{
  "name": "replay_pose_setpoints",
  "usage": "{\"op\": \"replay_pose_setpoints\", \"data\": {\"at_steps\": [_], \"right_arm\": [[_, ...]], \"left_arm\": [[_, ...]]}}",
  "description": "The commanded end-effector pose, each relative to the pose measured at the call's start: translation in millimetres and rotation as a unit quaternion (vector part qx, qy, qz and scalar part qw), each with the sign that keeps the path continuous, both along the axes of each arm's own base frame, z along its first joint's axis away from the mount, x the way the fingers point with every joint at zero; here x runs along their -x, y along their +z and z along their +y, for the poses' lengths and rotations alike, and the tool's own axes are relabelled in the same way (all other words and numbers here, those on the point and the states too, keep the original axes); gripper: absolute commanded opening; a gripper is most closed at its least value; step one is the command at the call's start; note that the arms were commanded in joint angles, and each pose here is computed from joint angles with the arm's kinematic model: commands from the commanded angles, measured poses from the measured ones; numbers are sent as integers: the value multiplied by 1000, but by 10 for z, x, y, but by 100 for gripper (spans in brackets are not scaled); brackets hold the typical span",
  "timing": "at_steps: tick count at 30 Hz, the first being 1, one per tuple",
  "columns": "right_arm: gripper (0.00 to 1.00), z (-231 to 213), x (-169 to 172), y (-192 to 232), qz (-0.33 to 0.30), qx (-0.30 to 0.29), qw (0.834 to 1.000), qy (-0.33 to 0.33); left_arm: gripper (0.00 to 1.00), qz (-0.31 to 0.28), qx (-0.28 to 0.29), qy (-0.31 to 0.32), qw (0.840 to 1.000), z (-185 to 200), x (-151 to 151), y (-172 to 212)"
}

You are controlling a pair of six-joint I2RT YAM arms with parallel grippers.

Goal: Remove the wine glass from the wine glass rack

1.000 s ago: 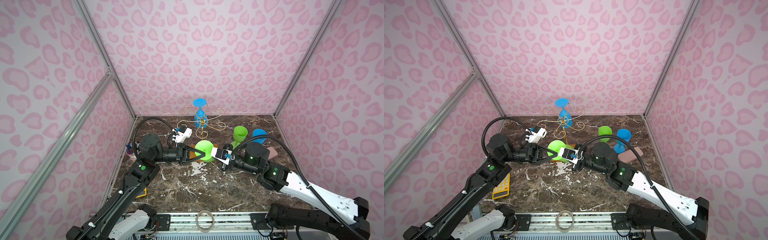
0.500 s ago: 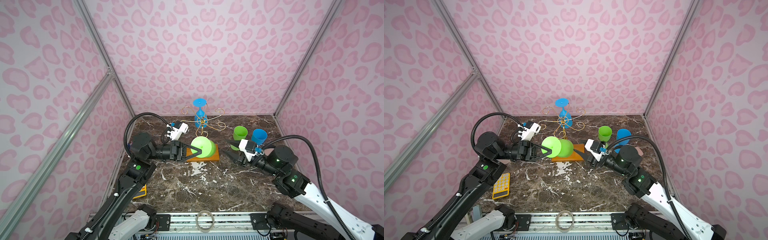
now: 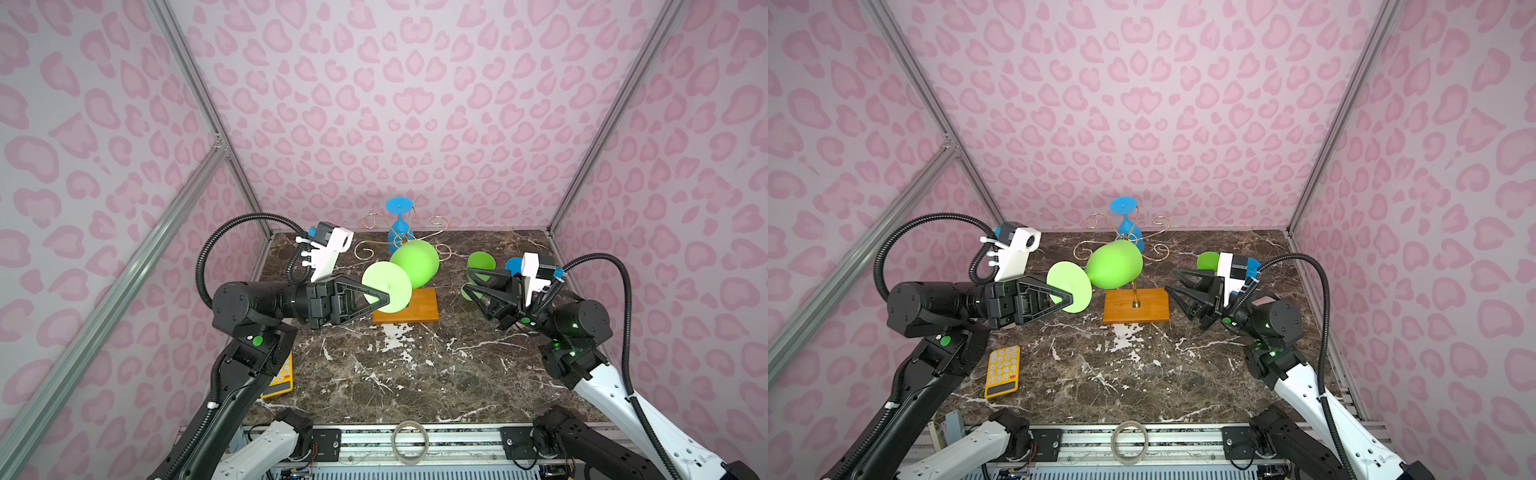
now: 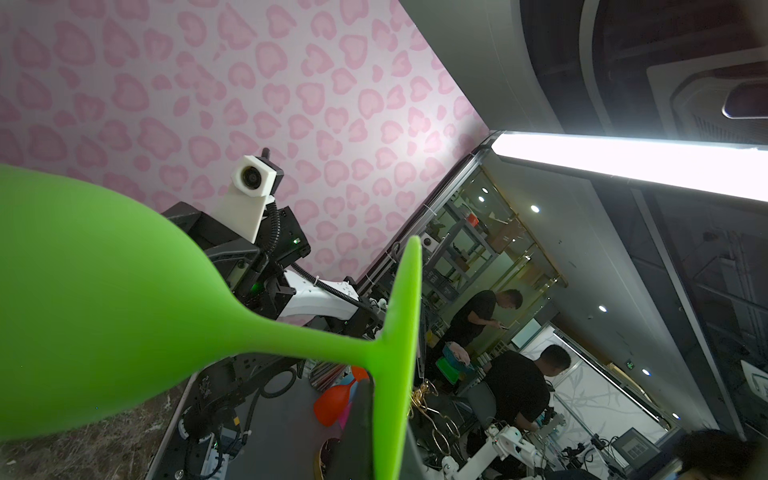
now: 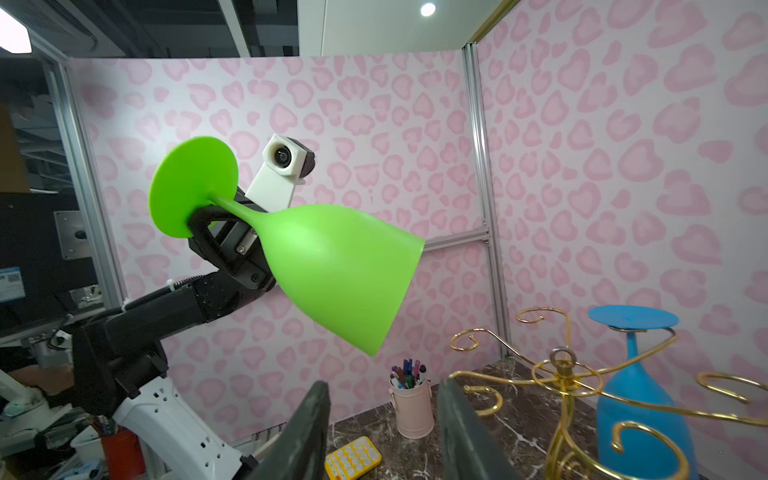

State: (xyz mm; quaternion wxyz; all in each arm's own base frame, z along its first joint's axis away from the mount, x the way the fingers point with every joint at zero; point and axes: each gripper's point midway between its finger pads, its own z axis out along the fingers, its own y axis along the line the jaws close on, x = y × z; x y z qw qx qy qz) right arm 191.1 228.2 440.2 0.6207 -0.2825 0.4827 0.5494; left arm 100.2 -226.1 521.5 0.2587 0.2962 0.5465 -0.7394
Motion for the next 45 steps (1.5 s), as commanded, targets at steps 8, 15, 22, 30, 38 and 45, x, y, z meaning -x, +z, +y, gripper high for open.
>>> {"op": "replay_pose_setpoints", "data": {"at_steps": [8, 15, 22, 30, 38, 45], "right_arm": [[43, 174, 232, 221, 0, -22, 996, 84], [41, 294, 262, 305, -12, -28, 992, 122], [39, 191, 181, 372, -14, -52, 991, 125], [39, 292, 245, 398, -23, -47, 982, 179], [39, 458, 311, 408, -28, -29, 975, 220], [36, 526, 323, 406, -31, -26, 971, 236]], "left_arm": [[4, -48, 34, -17, 998, 55, 195, 162], [4, -40, 46, -44, 997, 46, 246, 225], [4, -46, 51, -49, 996, 76, 314, 264], [4, -42, 49, -55, 996, 45, 300, 237], [4, -40, 49, -57, 996, 20, 274, 231], [4, -29, 44, -60, 997, -25, 201, 193]]}}
